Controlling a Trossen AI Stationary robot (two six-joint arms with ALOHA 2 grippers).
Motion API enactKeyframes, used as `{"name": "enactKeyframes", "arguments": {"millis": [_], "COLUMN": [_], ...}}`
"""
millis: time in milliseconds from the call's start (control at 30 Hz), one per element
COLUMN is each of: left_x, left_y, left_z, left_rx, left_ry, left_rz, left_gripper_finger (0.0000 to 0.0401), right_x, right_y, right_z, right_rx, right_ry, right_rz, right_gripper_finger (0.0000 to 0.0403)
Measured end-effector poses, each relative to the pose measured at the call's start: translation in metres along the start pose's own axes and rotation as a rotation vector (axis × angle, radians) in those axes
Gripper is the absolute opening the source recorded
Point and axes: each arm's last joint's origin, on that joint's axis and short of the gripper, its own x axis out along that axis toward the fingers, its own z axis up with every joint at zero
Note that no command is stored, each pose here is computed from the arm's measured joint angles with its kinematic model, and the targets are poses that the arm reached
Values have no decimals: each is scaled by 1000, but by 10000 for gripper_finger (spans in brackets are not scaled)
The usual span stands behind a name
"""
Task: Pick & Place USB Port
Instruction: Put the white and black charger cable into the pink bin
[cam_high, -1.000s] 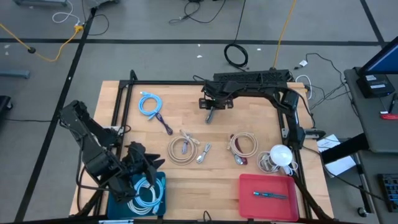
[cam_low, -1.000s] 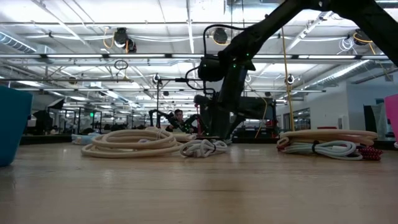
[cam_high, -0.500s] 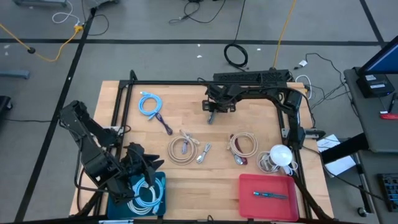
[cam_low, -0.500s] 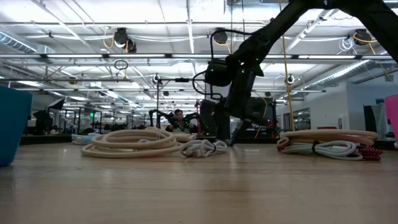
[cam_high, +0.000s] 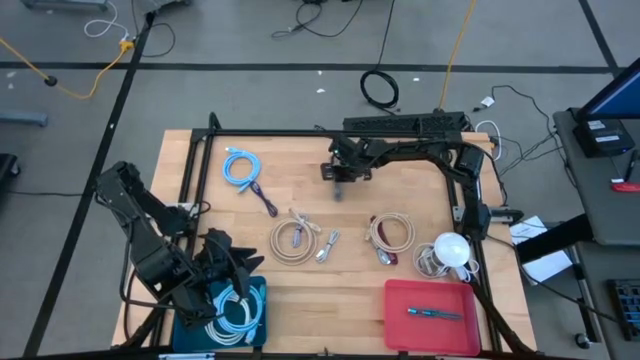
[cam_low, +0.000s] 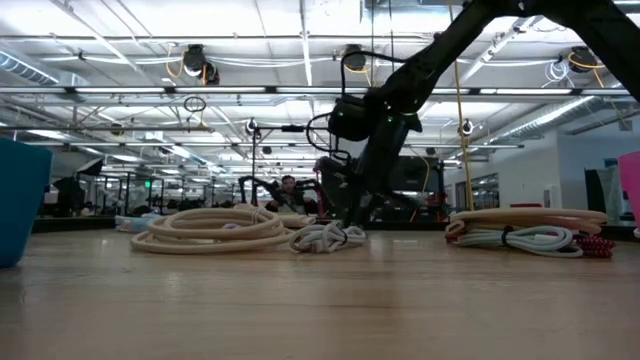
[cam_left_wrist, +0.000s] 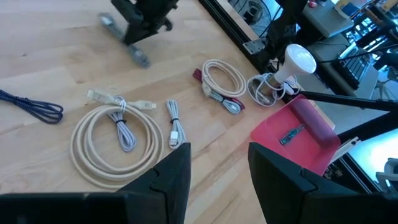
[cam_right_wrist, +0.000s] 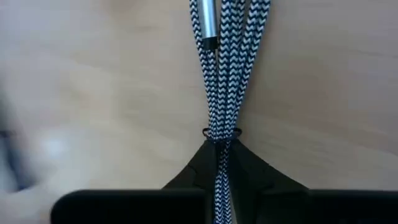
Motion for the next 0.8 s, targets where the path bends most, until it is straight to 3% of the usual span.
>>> {"name": "enactKeyframes", "arguments": {"millis": [133,300,500,600,800], "left_x": [0,0,0,0,1], "left_y": [0,0,0,0,1], "left_z": [0,0,0,0,0], "left_rx": [8,14,15,14,4], "left_ry": [0,3,7,10,9], "left_rz": [1,3,4,4,7], "left_gripper_finger": [163,163,163,163,163], "right_x": [-34,-112,-215,-264,-331], "right_y": [38,84,121,127,120], "right_z": [-4,-14,-48,-71,-131], "right_rx": [-93,-105,-111,-238,-698], "right_ry": [-83,-265,-485,-651,-767], "right_rz": [257,614,1091,1287,1422], "right_gripper_finger": [9,9,9,8,8]}}
